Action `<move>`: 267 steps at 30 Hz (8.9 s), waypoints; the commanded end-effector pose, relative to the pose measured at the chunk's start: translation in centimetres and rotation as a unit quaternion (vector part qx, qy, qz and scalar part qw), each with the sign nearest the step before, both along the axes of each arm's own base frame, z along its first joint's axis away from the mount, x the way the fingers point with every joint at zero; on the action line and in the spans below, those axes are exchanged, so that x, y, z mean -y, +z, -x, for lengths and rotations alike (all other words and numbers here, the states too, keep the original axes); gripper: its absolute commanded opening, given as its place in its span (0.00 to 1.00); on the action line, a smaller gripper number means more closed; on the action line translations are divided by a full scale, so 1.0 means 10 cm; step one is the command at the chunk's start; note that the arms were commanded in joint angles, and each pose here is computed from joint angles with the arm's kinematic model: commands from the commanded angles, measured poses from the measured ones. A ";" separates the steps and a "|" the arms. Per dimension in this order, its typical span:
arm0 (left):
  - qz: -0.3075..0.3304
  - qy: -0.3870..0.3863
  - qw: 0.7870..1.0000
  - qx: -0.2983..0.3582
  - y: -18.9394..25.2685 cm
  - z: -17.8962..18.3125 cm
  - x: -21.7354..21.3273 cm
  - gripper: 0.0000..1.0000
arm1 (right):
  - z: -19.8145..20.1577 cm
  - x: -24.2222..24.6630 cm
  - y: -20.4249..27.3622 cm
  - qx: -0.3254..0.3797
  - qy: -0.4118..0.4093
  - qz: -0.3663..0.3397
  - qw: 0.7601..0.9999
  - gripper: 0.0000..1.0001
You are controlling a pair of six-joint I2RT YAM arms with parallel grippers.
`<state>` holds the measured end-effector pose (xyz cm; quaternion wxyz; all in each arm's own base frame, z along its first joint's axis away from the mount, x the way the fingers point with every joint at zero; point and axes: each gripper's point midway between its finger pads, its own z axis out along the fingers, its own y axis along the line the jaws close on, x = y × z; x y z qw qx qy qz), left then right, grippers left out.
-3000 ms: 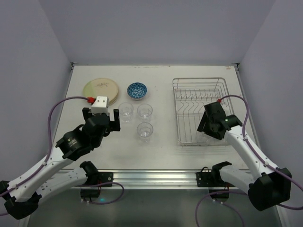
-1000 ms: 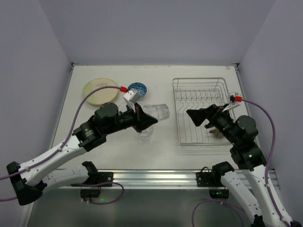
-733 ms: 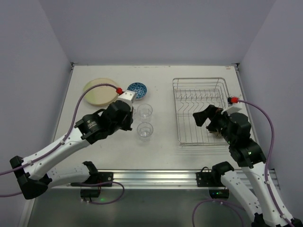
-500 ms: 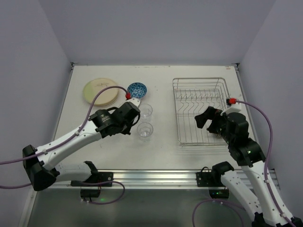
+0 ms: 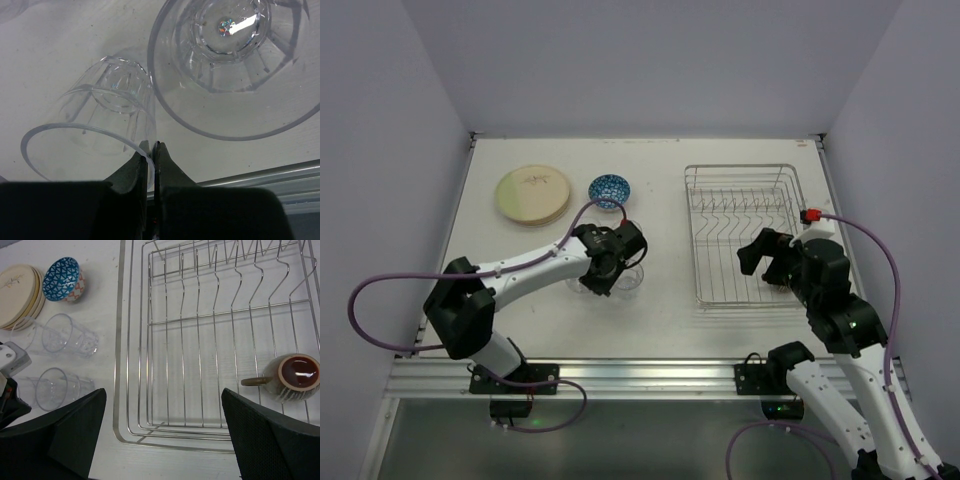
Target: Unload the mixed dishes from the dish rack
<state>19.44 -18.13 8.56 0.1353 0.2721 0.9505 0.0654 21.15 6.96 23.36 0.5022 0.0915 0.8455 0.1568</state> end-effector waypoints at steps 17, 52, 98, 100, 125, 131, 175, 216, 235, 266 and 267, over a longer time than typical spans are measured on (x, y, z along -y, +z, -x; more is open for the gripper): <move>0.030 -0.022 0.999 -0.004 -0.01 -0.24 0.12 0.20 | 0.02 0.00 0.08 0.007 0.010 0.010 1.000 0.99; 0.210 0.151 0.884 0.388 1.43 -0.31 -0.81 1.00 | -0.16 1.09 -0.84 -0.163 -0.379 0.066 0.908 0.99; 0.280 0.103 0.874 0.384 1.59 -0.16 -0.58 1.00 | -0.64 0.88 -0.62 -0.090 -0.283 0.023 0.955 0.01; 0.311 0.093 0.867 0.379 1.67 -0.13 -0.49 1.00 | -0.64 0.80 -0.30 -0.043 -0.248 0.010 0.968 0.00; 0.781 -0.234 0.575 0.072 3.33 1.00 1.43 1.00 | 1.10 -1.18 1.46 0.373 0.537 -0.150 0.741 0.00; 0.796 -0.252 0.550 0.020 3.30 1.21 1.64 0.94 | 1.05 -1.19 1.52 0.381 0.538 -0.165 0.734 0.00; 0.153 0.261 0.924 0.232 1.64 -0.87 -1.12 0.00 | -0.51 -0.44 0.18 0.091 0.107 -0.092 0.986 0.99; 0.220 0.259 0.931 0.136 0.63 -1.19 -1.02 0.60 | -0.47 -0.54 0.08 0.076 0.144 -0.089 0.983 0.99; 0.221 0.279 0.776 0.520 2.56 -0.07 -1.99 1.00 | 0.33 0.33 0.97 0.121 -0.021 0.024 0.992 0.99; 0.234 0.251 0.745 0.572 2.64 0.63 -2.20 1.00 | 0.81 0.57 0.98 0.185 -0.035 0.068 0.980 0.99; 0.235 0.251 0.743 0.574 2.64 0.63 -2.20 1.00 | 0.79 0.57 0.96 0.183 -0.035 0.070 0.980 0.99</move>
